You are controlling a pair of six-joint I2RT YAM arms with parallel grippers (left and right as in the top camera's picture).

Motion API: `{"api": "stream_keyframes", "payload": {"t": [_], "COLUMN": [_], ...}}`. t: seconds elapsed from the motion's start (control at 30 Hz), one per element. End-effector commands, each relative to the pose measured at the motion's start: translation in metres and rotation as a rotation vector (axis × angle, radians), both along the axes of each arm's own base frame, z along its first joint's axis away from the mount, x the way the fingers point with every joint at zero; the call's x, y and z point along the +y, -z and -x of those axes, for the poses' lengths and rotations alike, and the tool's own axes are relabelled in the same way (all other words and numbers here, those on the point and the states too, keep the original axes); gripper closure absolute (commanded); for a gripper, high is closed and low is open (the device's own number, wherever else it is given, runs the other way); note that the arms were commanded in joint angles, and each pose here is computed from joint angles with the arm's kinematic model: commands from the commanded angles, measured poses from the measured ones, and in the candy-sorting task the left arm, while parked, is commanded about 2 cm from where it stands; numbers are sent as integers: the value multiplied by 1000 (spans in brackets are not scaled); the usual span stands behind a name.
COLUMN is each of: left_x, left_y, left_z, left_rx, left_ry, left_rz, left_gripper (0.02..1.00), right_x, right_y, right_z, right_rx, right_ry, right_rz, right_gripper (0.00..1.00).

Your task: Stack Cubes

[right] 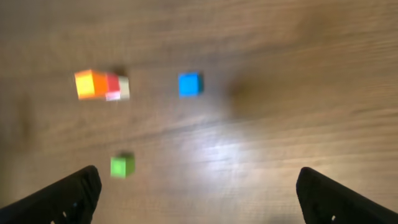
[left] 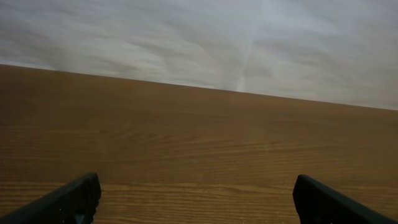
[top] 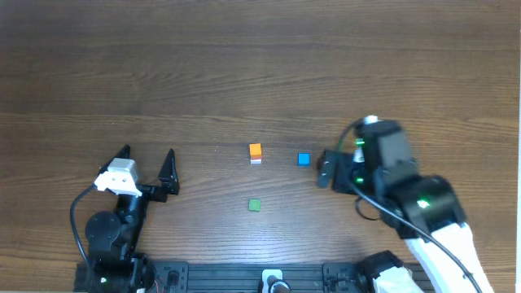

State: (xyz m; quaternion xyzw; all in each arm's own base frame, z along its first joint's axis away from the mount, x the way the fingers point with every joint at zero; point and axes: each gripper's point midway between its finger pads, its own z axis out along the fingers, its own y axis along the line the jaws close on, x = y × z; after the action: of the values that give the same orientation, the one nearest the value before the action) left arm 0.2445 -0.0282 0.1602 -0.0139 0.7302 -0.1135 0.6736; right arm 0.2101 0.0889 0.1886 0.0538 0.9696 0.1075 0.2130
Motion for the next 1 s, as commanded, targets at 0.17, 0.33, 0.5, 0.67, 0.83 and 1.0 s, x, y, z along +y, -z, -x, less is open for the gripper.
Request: {"api": "stream_keyframes", "payload": {"t": [0.17,0.33,0.5,0.67,0.83,1.0], "left_x": [0,0,0,0,0,0], "left_y": [1,1,1,1,1,1], "left_z": [0,0,0,0,0,0], "left_rx": [-5,-6,-6,-6,-6,-6], "left_ry": [2,2,2,2,2,2], "left_rz": [-14,-14,-14,-14,-14,-14], "left_gripper": [20,20,20,20,20,18], "right_x": [76,123,135,146,159,160], "right_y": [24,47,78,106,129,142], "right_z": [17,27,34,41,47,53], "right_rx": [71,118,209,255,292,312], "right_ry": [-46,-115,-23,-27,20,67], "right_rz": [45,39,75,139,151,180], "right_gripper": [9,9,9,7,7,9]}}
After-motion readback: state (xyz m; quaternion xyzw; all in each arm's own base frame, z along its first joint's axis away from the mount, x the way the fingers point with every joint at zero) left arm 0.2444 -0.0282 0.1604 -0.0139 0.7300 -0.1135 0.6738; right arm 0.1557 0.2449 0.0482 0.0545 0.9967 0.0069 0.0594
